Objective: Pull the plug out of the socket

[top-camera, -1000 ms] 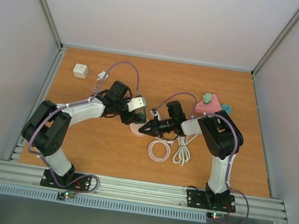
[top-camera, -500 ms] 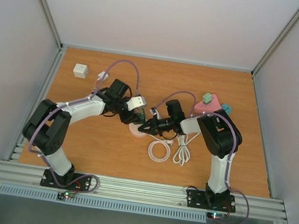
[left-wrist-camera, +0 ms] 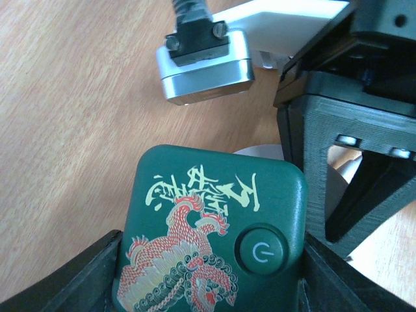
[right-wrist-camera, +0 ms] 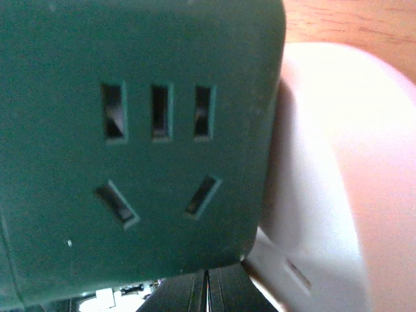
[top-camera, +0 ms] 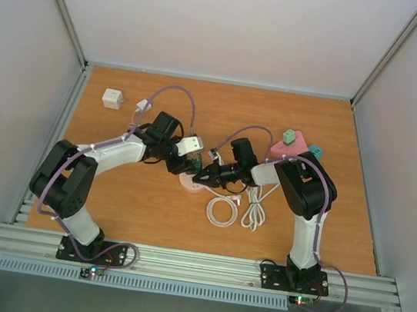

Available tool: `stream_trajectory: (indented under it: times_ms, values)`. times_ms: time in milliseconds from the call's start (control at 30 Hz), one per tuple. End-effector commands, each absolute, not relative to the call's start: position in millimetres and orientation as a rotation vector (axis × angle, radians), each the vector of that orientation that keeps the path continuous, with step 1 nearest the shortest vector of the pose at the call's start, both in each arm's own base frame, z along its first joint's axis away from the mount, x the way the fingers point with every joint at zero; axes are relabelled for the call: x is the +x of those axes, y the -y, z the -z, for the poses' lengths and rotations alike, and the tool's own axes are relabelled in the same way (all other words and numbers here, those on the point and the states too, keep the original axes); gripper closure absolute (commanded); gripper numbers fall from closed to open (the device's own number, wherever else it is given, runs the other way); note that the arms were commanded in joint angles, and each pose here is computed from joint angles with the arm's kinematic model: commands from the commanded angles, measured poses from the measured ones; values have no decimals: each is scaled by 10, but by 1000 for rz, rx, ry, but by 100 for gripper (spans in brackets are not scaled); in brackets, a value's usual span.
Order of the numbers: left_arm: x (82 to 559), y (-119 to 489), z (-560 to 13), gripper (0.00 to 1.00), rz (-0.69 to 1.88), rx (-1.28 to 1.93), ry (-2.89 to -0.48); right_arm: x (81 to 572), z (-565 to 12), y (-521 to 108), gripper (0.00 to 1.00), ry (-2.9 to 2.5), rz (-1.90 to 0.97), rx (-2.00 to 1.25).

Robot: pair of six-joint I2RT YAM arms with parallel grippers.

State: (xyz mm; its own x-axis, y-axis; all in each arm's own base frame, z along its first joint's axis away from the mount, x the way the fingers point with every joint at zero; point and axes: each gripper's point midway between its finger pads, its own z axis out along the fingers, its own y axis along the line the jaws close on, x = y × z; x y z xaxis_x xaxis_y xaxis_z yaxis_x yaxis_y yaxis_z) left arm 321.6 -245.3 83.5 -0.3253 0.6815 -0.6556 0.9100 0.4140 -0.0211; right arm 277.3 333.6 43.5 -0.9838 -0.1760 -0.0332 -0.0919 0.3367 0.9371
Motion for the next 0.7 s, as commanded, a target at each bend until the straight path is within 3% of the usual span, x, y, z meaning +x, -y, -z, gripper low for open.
stream_trajectory:
  times_ms: [0,267,667]
  values:
    - [3131,2527,-996,73,477,1375,-1986,2743,40,-3178,98,2606,1538,90]
    - [3203,2504,-1102,75,386,1314,-1935,2745,100,-3171,98,2633,1503,91]
    - [3284,2540,-1273,75,755,1239,-2082,2729,176,-3192,98,2681,1440,124]
